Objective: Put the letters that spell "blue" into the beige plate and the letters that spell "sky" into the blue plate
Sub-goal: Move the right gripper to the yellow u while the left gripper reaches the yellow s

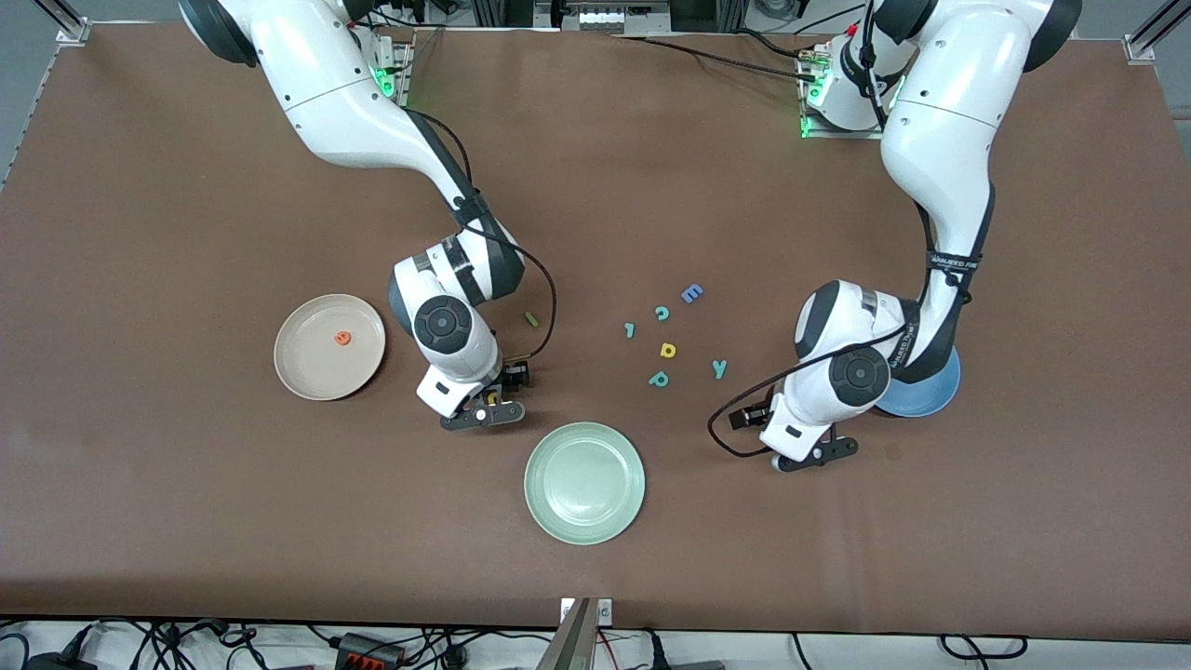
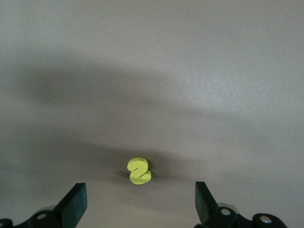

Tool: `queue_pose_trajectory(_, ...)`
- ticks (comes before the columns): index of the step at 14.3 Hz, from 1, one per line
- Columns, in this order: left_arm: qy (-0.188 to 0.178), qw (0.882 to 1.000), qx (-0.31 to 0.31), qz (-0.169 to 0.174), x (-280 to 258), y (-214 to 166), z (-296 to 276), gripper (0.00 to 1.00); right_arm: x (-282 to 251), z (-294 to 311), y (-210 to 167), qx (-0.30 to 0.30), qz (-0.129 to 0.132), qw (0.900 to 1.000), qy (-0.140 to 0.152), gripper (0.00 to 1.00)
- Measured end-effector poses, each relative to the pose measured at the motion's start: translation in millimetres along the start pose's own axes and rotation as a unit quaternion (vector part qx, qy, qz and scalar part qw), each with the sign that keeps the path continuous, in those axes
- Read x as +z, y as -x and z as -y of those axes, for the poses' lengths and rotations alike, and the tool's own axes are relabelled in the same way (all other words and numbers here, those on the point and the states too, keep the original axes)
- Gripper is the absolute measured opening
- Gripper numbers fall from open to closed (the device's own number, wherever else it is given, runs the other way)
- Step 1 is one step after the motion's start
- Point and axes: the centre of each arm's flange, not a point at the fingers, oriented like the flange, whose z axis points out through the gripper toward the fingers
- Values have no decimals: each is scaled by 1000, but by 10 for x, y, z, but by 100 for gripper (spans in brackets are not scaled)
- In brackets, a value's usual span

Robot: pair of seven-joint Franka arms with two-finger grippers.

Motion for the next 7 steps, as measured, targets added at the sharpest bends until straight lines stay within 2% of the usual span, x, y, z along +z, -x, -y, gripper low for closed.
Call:
queue_pose_trajectory(1,-1,1000,-1,1,30,-1,9,100,0,-3,-12,-1,-2,1000,1,58)
queue_pose_trajectory(3,0,1000,-2,0,93,-18,28,100,-24,1,-41,-2,-6,1000,2,54)
queue_pose_trajectory(5,-1,1000,-3,0,144,-19,34,96,-39,6,-53,-2,-8,1000,2,51)
queue_pose_trajectory(6,-1,1000,-3,1,156,-19,36,86,-43,7,-56,-2,-9,1000,2,51)
queue_pose_trajectory(7,-1,1000,-3,1,165,-19,37,76,-45,7,-57,-2,-9,1000,2,45)
